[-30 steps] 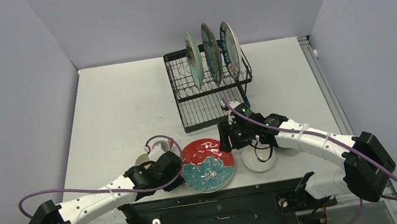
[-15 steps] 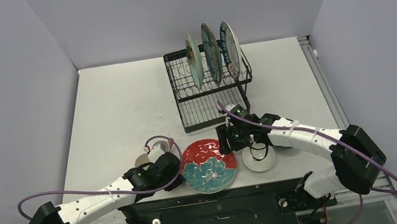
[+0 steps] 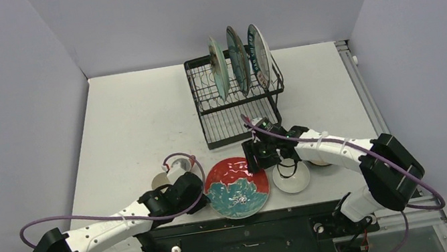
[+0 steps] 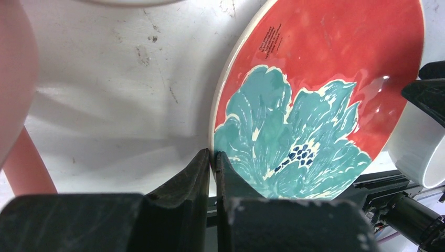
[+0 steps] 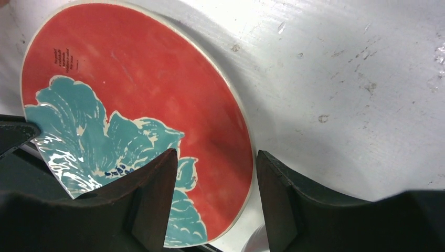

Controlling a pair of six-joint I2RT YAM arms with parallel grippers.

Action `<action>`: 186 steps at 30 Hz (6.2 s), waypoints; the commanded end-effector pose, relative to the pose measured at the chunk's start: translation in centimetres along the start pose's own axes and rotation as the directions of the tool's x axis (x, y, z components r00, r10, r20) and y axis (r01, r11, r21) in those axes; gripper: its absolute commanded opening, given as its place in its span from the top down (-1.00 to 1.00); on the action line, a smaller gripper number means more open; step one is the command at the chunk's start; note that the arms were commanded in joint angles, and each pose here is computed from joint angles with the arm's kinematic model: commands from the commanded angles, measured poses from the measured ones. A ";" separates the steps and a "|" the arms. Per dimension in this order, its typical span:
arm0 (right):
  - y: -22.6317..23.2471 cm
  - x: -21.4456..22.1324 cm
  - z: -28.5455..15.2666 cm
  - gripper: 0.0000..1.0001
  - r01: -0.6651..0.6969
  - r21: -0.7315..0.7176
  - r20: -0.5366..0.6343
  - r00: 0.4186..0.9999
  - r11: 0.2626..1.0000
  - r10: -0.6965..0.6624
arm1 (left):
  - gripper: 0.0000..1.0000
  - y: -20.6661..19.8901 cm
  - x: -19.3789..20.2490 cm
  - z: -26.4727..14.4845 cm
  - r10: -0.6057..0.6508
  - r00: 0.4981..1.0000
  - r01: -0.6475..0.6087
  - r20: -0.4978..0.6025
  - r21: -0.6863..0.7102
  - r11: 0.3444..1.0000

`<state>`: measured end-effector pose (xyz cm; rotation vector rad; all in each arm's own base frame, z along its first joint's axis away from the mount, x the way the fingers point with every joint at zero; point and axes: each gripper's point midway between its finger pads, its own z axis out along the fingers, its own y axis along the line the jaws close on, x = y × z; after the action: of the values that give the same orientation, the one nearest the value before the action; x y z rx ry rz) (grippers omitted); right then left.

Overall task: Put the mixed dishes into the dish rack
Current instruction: Pick up the plate from the corner of the board, then insert the plate into the dish rack.

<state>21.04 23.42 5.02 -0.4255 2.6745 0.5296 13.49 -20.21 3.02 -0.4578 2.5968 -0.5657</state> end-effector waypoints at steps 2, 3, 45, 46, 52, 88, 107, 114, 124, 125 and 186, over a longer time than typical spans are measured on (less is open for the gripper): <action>0.0 -2.5 -0.5 -0.05 0.018 0.015 0.067 0.998 1.000 -0.019 | 1.00 6.1 2.7 0.9 0.038 0.995 -0.054 -0.093 -0.175 0.983; -0.1 -2.6 -0.6 -0.05 0.018 0.019 0.068 0.997 1.000 -0.019 | 1.00 6.2 2.7 0.9 0.037 0.995 -0.053 -0.094 -0.175 0.983; 3.1 1.0 1.5 0.04 0.010 -0.226 -0.090 0.995 0.974 -0.032 | 1.00 7.1 3.4 1.4 0.024 0.994 -0.042 -0.106 -0.176 0.984; 3.2 1.1 1.5 0.04 0.009 -0.231 -0.093 0.995 0.973 -0.031 | 1.00 7.1 3.4 1.5 0.024 0.994 -0.043 -0.107 -0.175 0.984; 4.1 1.7 1.5 0.10 -0.008 -0.289 -0.116 0.993 0.957 -0.026 | 1.00 6.9 3.4 1.5 0.028 0.994 -0.046 -0.110 -0.173 0.984; 4.4 -1.8 -2.9 1.00 -0.047 -0.317 0.058 0.996 0.947 0.069 | 0.92 5.3 2.5 1.2 0.060 0.994 -0.074 -0.094 -0.148 0.986; 3.5 -3.3 -5.3 1.00 -0.106 -0.334 0.158 0.973 0.937 0.167 | 0.20 1.4 0.4 -0.8 0.099 0.994 -0.102 -0.047 -0.051 0.994; 3.2 -3.6 -6.4 1.00 -0.113 -0.340 0.181 0.966 0.934 0.183 | 0.12 -1.6 -0.9 -2.4 0.135 0.990 -0.134 -0.030 0.029 0.991; 3.2 -4.4 -9.1 1.00 -0.103 -0.348 0.236 0.952 0.932 0.193 | 0.05 -4.9 -1.9 -4.2 0.179 0.983 -0.175 -0.028 0.112 0.978; 3.2 -4.4 -9.4 1.00 -0.102 -0.346 0.238 0.952 0.933 0.192 | 0.01 -5.3 -2.2 -4.6 0.186 0.982 -0.182 -0.018 0.123 0.976; 11.9 -15.7 -31.1 1.00 0.021 -0.230 0.759 0.630 0.973 0.165 | -0.68 -5.5 -11.3 -13.2 0.451 0.832 -0.522 0.323 0.181 0.834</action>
<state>19.02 23.78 32.23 -0.2899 2.0898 0.6608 17.64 -15.75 19.05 0.1823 2.2769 -0.5496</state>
